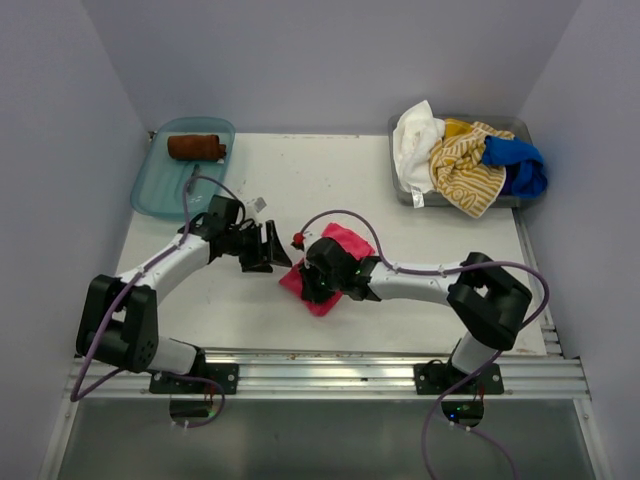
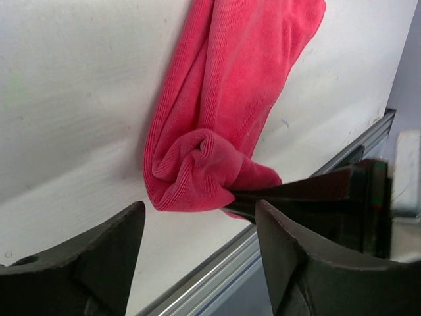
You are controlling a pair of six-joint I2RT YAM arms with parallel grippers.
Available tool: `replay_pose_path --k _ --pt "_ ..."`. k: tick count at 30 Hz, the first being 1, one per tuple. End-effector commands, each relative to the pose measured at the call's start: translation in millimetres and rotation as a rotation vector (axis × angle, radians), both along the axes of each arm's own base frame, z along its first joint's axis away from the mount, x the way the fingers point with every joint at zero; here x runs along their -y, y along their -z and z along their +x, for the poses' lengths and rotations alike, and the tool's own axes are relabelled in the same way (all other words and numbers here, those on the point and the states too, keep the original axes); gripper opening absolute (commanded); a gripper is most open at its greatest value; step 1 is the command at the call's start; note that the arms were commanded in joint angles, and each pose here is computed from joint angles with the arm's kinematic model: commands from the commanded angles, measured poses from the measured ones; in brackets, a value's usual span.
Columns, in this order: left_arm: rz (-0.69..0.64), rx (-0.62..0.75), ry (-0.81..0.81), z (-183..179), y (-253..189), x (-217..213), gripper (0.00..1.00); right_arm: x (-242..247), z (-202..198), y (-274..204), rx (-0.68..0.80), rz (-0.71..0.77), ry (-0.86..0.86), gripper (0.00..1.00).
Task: Roll the towels
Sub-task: Roll the towel
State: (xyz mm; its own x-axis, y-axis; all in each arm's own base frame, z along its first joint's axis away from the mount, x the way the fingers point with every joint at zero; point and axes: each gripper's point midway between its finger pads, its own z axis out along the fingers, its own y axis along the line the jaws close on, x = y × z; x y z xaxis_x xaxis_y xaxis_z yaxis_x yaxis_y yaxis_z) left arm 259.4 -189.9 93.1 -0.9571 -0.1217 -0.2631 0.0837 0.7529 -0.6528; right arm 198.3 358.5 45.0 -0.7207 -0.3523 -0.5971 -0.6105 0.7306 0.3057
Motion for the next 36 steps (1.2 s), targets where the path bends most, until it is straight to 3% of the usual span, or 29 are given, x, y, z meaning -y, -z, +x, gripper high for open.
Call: replay_pose_path --k 1,6,14,17,20,21,22,23,24,26,27,30,36 --pt "-0.067 0.005 0.011 -13 -8 5 0.73 -19 -8 -32 -0.072 0.172 -0.035 0.00" --pt "-0.082 -0.028 0.014 -24 5 7 0.85 -24 -4 -40 -0.114 0.243 -0.048 0.00" --pt "-0.074 -0.077 0.003 -25 34 16 0.85 -23 -4 -37 -0.133 0.248 -0.053 0.00" --pt "-0.066 -0.107 -0.011 -22 47 20 0.76 -21 -3 -34 -0.128 0.231 -0.049 0.00" --pt "-0.050 -0.127 -0.036 -19 55 20 0.59 -17 -2 -32 -0.117 0.213 -0.043 0.00" --pt "-0.047 -0.132 -0.043 -19 56 20 0.47 -15 -2 -31 -0.112 0.206 -0.040 0.02" --pt "-0.046 -0.134 -0.049 -18 55 20 0.40 -12 -2 -29 -0.111 0.190 -0.034 0.07" --pt "-0.043 -0.135 -0.053 -18 54 20 0.33 -11 1 -32 -0.087 0.188 -0.031 0.24" --pt "-0.034 -0.134 -0.062 -17 53 19 0.18 -4 -1 -28 -0.091 0.151 -0.025 0.33" --pt "-0.020 -0.149 -0.073 -18 53 17 0.04 2 1 -30 -0.050 0.109 -0.027 0.49" --pt "-0.010 -0.154 -0.079 -19 53 15 0.00 5 4 -35 -0.009 0.088 -0.014 0.51" --pt "0.001 -0.168 -0.094 -21 53 13 0.00 15 -1 -37 0.059 -0.004 -0.026 0.52" --pt "0.005 -0.184 -0.110 -22 55 12 0.00 6 -19 -41 0.103 -0.035 -0.074 0.50"
